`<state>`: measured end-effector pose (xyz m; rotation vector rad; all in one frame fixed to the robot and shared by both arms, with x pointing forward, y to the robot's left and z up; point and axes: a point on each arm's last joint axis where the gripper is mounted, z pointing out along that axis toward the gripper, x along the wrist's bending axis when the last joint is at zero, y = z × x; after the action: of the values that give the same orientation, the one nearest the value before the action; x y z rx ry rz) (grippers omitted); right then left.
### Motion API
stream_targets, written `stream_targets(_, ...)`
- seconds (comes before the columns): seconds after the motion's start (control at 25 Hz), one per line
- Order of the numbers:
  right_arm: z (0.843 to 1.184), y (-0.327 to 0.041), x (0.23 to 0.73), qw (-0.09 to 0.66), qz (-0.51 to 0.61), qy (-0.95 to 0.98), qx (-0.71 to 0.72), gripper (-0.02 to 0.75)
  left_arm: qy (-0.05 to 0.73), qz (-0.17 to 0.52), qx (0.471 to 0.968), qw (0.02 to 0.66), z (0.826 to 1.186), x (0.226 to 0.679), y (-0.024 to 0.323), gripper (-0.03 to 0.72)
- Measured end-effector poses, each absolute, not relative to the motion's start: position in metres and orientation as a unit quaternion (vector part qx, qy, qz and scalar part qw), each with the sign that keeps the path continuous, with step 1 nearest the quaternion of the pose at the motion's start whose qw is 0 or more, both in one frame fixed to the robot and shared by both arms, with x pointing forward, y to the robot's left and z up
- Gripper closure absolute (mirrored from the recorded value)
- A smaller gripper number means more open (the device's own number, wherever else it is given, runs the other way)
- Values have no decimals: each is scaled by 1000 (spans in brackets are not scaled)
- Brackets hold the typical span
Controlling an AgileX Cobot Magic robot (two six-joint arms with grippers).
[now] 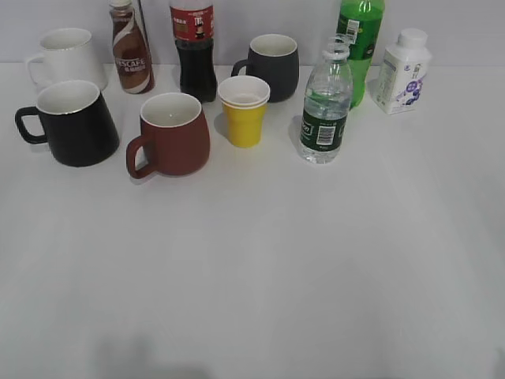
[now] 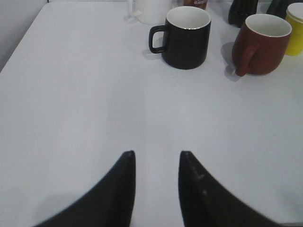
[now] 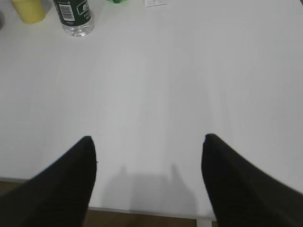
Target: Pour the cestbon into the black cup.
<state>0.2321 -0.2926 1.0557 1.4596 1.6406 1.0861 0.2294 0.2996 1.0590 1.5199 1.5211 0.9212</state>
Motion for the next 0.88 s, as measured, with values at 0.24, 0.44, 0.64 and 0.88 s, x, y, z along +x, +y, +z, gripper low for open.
stream_targets(0.24,1056,-293,232,339,417,630,561,218,599,363,598,390,1059,229,300,452)
stream_targets(0.44,1056,-293,232,339,417,630,561,218,599,363,598,390,1059,229,300,452)
stream_targets(0.64,1056,-293,232,339,417,630,561,218,599,363,598,390,1059,229,300,452)
stream_targets(0.88,1056,-293,232,339,417,630,561,218,599,363,598,390,1059,229,300,452)
